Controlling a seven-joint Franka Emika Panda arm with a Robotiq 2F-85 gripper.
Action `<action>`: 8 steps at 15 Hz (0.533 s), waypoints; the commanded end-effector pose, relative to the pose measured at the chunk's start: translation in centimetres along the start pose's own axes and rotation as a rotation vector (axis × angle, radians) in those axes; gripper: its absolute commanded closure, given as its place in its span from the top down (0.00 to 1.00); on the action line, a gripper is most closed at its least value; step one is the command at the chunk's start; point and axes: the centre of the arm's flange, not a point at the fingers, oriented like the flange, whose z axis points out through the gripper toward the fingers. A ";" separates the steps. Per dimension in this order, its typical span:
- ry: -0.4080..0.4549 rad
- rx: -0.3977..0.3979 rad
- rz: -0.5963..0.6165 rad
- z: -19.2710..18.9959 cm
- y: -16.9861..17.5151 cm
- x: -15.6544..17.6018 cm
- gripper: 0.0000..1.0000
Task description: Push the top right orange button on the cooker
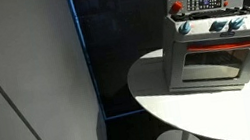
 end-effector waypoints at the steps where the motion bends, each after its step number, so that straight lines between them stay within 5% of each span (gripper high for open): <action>1: 0.000 0.000 0.000 0.0 0.0 0.0 1.00; 8: 0.006 0.000 0.004 -0.4 0.2 0.5 1.00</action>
